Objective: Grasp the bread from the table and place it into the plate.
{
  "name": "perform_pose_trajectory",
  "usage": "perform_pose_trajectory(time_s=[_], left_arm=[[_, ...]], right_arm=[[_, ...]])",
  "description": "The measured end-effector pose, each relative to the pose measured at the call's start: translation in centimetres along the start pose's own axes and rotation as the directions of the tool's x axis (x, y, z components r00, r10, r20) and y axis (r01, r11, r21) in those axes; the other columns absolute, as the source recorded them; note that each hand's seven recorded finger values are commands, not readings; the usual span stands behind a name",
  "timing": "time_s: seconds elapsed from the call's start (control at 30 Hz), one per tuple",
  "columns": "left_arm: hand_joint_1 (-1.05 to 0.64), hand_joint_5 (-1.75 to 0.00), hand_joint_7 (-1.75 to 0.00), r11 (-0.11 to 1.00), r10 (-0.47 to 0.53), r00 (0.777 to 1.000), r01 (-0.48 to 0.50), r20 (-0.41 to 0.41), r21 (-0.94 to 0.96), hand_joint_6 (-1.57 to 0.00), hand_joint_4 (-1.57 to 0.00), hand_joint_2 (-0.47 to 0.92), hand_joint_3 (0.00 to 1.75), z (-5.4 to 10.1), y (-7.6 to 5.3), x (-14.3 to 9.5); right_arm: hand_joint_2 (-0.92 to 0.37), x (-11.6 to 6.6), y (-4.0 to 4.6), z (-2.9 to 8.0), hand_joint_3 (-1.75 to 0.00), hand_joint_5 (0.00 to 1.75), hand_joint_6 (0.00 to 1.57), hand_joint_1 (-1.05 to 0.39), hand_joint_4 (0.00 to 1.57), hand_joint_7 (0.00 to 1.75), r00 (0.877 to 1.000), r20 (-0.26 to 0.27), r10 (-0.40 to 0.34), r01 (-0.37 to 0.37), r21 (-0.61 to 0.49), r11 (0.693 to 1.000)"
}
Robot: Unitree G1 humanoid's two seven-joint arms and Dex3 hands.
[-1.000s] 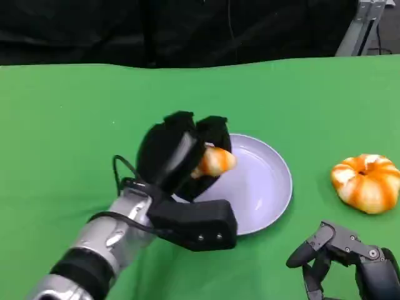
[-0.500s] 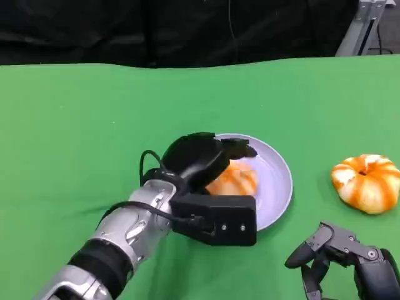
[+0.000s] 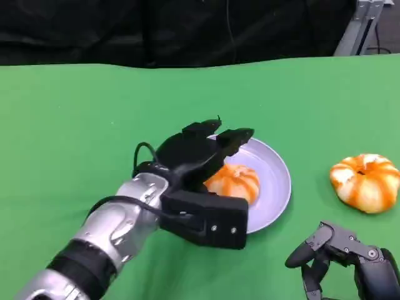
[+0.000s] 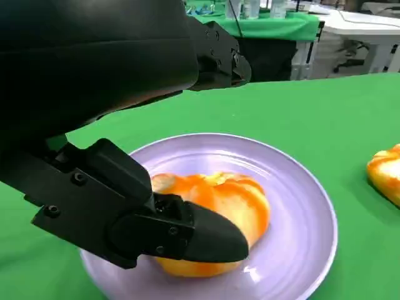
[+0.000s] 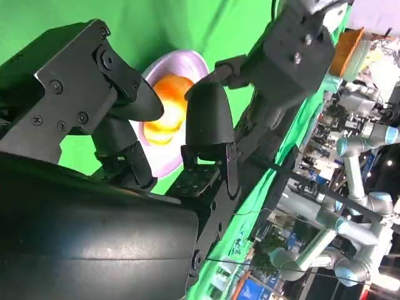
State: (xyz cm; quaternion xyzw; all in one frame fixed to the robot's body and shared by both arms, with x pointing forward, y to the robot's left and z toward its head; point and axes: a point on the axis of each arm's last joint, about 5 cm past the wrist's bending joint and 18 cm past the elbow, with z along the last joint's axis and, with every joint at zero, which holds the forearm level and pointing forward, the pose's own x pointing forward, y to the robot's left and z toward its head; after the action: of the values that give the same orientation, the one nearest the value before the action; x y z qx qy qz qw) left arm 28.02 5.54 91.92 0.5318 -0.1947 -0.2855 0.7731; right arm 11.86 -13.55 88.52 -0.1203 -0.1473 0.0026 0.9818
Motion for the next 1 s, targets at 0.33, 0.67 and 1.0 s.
perform_pose_trajectory(time_s=[0.33, 0.67, 1.0], left_arm=[[-0.57, -0.27, -0.1, 0.955, 0.104, 0.992, -0.119, -0.068, -0.273, -0.37, -0.39, 0.92, 0.22, -2.2, 0.6, -5.6], [-0.1, -1.05, -0.49, 0.631, 0.352, 0.907, -0.412, -0.231, -0.658, -0.93, -0.75, 0.89, 0.26, -2.1, 0.1, -11.3], [0.05, -1.53, -1.3, 0.443, 0.397, 0.843, -0.522, -0.363, -0.729, -0.78, -0.81, 0.43, 1.32, -0.9, -2.5, -15.8]], right_arm=[[-0.31, 0.1, 0.02, 0.1, -1.37, 1.73, 0.8, 0.1, 0.82, 1.27, 1.0, 0.001, -0.001, 0.001, 0.0, 1.0], [-0.32, 0.1, 0.06, 0.1, -1.35, 1.73, 0.79, 0.09, 0.81, 1.28, 1.0, -0.001, 0.001, -0.001, 0.001, 1.0], [-0.33, 0.1, -0.03, 0.1, -1.34, 1.71, 0.79, 0.08, 0.81, 1.28, 1.0, -0.002, -0.001, 0.001, 0.008, 1.0]])
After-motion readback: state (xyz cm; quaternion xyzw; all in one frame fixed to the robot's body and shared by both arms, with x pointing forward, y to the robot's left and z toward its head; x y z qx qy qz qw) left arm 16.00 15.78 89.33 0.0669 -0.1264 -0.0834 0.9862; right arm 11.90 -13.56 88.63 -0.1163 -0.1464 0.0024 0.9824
